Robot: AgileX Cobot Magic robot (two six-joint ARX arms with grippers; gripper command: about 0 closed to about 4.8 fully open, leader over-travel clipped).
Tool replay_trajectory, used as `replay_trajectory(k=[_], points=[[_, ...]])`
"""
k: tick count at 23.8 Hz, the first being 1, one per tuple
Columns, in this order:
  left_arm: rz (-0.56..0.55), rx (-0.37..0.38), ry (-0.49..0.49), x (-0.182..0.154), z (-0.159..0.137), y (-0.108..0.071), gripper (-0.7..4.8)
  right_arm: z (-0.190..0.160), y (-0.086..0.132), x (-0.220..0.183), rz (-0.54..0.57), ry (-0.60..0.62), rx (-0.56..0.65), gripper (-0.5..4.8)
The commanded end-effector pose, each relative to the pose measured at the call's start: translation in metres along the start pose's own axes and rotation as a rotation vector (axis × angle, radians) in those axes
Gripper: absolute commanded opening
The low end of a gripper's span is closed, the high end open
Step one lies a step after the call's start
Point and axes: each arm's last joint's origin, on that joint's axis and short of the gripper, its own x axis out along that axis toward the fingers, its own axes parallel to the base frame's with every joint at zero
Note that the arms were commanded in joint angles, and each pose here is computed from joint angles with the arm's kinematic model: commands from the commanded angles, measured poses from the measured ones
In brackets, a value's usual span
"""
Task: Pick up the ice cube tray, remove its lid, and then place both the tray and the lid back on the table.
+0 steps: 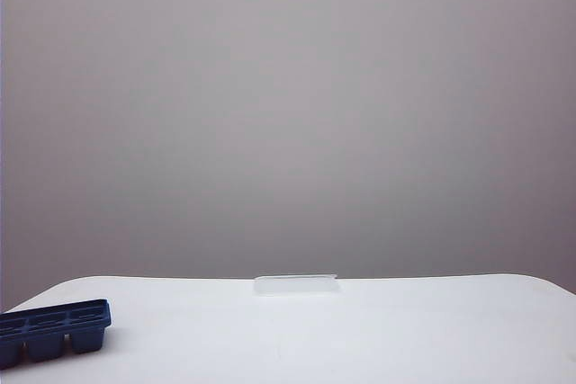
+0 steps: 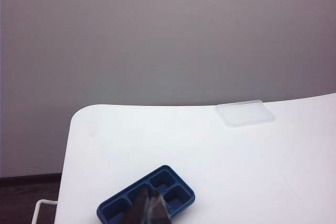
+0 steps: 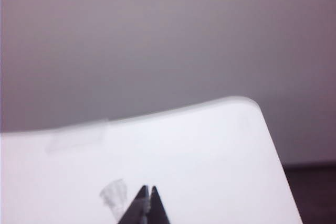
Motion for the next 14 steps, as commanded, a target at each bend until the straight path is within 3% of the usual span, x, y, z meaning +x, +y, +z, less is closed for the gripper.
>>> replay_trajectory(k=[1, 14], points=[[0.031, 0.004, 0.005, -0.0002, -0.0002, 0.0009, -0.02, -0.0085, -0.0037, 0.0001, -0.069, 0.064, -0.012, -0.05], [0.042, -0.002, 0.01, -0.0002, -0.0007, 0.0012, -0.02, -0.0081, -0.0044, 0.0001, -0.09, 0.057, -0.03, -0.05]])
